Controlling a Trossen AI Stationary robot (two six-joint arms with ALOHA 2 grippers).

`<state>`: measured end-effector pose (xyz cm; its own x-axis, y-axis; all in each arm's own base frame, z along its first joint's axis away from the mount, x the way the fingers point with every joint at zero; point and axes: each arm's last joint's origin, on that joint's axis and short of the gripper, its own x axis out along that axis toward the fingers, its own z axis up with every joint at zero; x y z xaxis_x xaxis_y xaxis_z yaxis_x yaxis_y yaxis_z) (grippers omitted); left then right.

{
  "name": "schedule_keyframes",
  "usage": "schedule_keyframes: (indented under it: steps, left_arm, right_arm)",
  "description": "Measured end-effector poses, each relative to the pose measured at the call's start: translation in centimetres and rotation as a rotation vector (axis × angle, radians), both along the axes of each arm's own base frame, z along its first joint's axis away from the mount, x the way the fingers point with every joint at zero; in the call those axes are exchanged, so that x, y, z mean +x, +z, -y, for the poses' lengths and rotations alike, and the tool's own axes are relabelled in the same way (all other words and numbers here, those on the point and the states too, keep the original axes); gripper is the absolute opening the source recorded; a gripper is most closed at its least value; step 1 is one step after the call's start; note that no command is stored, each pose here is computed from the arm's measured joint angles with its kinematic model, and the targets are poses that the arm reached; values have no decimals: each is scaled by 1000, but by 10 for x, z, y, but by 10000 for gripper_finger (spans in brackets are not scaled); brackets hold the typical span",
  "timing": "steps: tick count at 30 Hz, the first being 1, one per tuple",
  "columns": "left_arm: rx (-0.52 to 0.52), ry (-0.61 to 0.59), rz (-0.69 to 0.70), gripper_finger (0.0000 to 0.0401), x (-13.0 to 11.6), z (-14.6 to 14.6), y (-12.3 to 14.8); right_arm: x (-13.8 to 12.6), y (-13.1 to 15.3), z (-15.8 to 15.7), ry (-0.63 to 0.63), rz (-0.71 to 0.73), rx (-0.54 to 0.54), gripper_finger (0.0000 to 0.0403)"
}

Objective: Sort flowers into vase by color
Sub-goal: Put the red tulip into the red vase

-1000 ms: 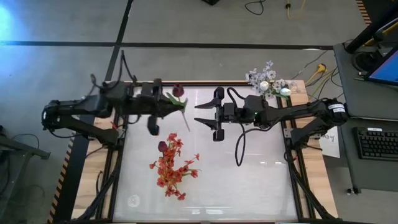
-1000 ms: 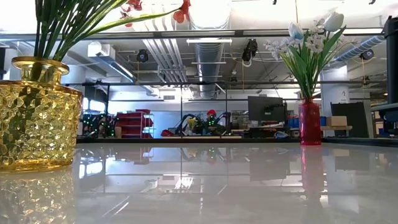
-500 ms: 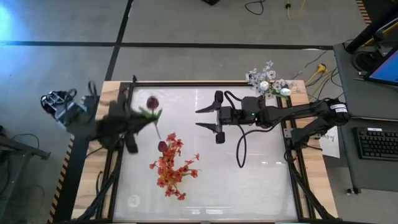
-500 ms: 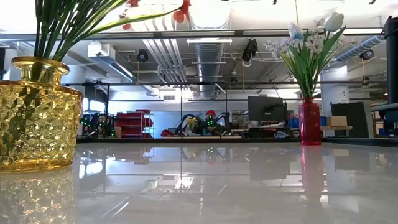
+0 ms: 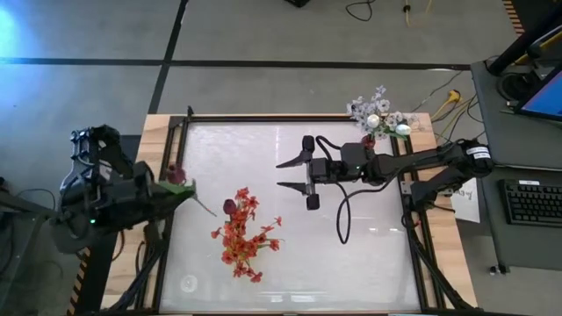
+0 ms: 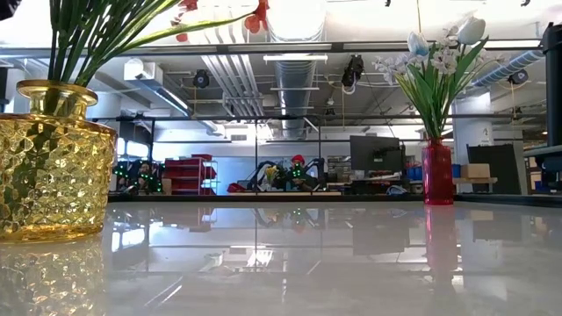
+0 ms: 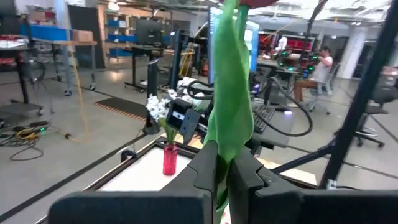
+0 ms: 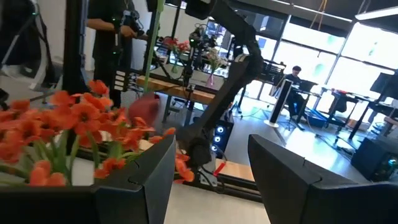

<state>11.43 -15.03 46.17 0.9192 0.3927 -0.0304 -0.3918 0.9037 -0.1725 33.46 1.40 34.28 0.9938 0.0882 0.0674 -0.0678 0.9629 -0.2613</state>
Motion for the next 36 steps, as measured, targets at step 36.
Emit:
schedule_keyframes:
  steps: [36]
  left_arm:
    - [-147, 24, 98, 0, 6, 44, -149]
  right_arm:
    - [-17, 4, -52, -32, -52, -34, 194]
